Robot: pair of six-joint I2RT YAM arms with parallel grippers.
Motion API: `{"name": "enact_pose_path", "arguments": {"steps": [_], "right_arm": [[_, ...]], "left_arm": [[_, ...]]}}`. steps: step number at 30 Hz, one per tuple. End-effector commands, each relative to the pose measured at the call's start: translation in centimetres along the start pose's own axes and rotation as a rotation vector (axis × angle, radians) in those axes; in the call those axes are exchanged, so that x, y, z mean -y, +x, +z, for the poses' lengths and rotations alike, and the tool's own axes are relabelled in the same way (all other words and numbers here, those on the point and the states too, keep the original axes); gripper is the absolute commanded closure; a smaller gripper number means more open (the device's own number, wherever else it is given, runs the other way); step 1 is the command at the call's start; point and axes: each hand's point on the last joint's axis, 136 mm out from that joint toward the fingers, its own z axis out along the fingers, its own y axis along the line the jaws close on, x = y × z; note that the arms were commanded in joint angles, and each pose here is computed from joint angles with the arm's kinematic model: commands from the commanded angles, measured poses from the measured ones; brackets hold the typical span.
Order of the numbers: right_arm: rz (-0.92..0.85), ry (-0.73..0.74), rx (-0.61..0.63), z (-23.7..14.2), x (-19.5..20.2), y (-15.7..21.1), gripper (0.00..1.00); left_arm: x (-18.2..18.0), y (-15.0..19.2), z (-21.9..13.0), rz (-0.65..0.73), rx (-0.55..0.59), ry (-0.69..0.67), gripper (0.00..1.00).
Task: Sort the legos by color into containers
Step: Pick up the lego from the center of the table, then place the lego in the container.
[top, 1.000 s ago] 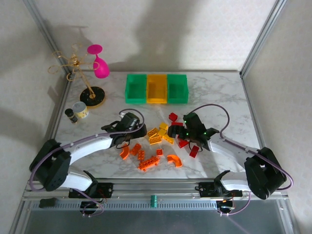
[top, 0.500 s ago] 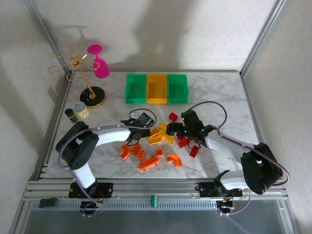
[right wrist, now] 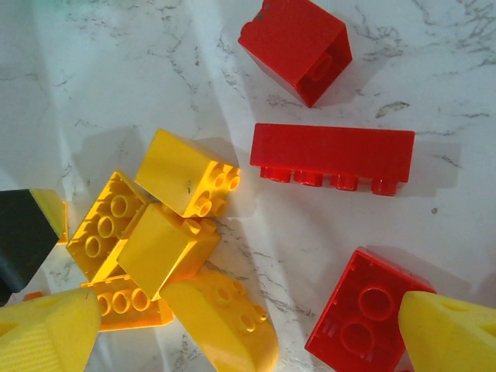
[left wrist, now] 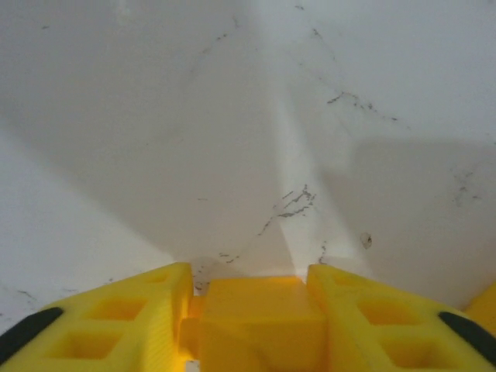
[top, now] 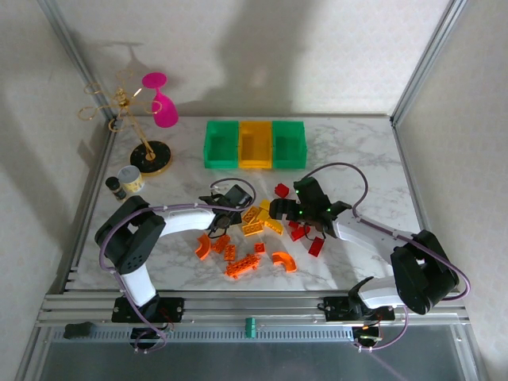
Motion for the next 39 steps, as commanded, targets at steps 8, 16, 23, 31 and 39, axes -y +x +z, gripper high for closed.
{"name": "enact_pose_path", "arguments": {"steps": [8, 16, 23, 31, 39], "right_arm": [[-0.022, -0.046, 0.071, -1.0, -2.2, -3.0, 0.01], [0.033, -0.04, 0.167, -1.5, -1.4, -7.4, 0.01], [0.031, -0.042, 0.223, -1.8, -1.4, -10.0, 0.01], [0.032, -0.051, 0.231, -1.7, -1.4, -10.6, 0.01], [0.025, -0.066, 0.228, -2.5, -1.6, -10.6, 0.01]], "left_arm": [[1.2, -7.0, -3.6, 0.019, 0.171, -0.028, 0.65], [1.8, -16.3, -3.6, -0.046, 0.302, -0.052, 0.65], [2.4, -22.9, -0.3, -0.075, 0.392, -0.071, 0.64], [2.5, -26.8, 3.9, -0.057, 0.417, -0.123, 0.53], [4.1, -26.7, 1.1, -0.043, 0.374, 0.002, 0.4]]}}
